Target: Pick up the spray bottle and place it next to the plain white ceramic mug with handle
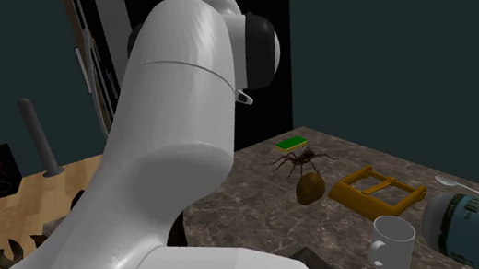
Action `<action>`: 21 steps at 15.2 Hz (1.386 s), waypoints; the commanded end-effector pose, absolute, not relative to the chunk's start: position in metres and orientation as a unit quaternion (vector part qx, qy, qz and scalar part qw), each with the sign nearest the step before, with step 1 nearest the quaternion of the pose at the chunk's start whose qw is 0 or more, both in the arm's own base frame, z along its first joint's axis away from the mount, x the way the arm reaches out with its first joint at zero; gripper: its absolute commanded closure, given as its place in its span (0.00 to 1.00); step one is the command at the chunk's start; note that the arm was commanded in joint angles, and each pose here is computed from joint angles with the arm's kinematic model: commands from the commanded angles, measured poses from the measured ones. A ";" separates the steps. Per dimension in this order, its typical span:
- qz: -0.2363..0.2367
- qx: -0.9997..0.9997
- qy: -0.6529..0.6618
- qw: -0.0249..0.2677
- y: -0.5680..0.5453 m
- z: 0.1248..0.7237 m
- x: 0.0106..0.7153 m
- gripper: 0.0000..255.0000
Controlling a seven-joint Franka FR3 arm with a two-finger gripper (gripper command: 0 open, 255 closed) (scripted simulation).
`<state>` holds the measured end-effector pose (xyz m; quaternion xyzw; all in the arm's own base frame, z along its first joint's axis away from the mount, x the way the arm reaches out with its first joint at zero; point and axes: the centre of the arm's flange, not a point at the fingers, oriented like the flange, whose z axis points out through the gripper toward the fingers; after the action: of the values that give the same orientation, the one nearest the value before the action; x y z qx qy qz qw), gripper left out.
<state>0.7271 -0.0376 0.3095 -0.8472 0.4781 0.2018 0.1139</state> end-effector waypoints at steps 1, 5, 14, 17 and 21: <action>0.202 -0.847 0.478 0.114 -0.038 0.321 0.726 1.00; 0.202 -0.847 0.478 0.114 -0.038 0.342 0.726 1.00; 0.202 -0.847 0.478 0.114 -0.038 0.389 0.726 1.00; 0.202 -0.847 0.478 0.114 -0.038 0.405 0.726 1.00; 0.202 -0.847 0.478 0.114 -0.047 0.419 0.717 1.00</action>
<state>0.7219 -0.0437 0.4156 -0.8472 0.4781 0.2018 0.1139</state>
